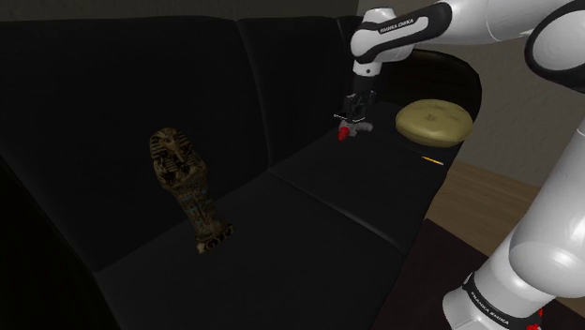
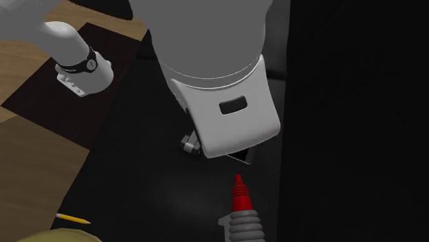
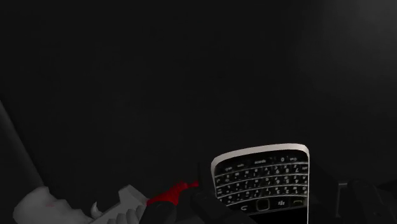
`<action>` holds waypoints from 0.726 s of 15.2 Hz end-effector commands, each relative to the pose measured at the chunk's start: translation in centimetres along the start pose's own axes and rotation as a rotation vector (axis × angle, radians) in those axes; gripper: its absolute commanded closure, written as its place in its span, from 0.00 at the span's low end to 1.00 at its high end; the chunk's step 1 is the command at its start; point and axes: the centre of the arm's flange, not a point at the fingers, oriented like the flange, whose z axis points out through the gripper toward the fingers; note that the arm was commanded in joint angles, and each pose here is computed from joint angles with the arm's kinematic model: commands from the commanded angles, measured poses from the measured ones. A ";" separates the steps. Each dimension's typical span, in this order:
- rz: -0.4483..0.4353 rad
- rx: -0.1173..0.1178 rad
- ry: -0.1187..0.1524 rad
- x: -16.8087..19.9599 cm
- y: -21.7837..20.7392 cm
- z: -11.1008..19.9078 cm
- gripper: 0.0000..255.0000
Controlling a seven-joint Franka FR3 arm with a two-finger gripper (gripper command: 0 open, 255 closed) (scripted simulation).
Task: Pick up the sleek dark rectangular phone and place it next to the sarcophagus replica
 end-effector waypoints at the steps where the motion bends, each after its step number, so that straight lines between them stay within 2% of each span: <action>1: 0.000 0.000 0.000 0.0 0.1 -1.0 1.00; 11: 0.000 0.000 0.000 0.0 0.0 -6.3 1.00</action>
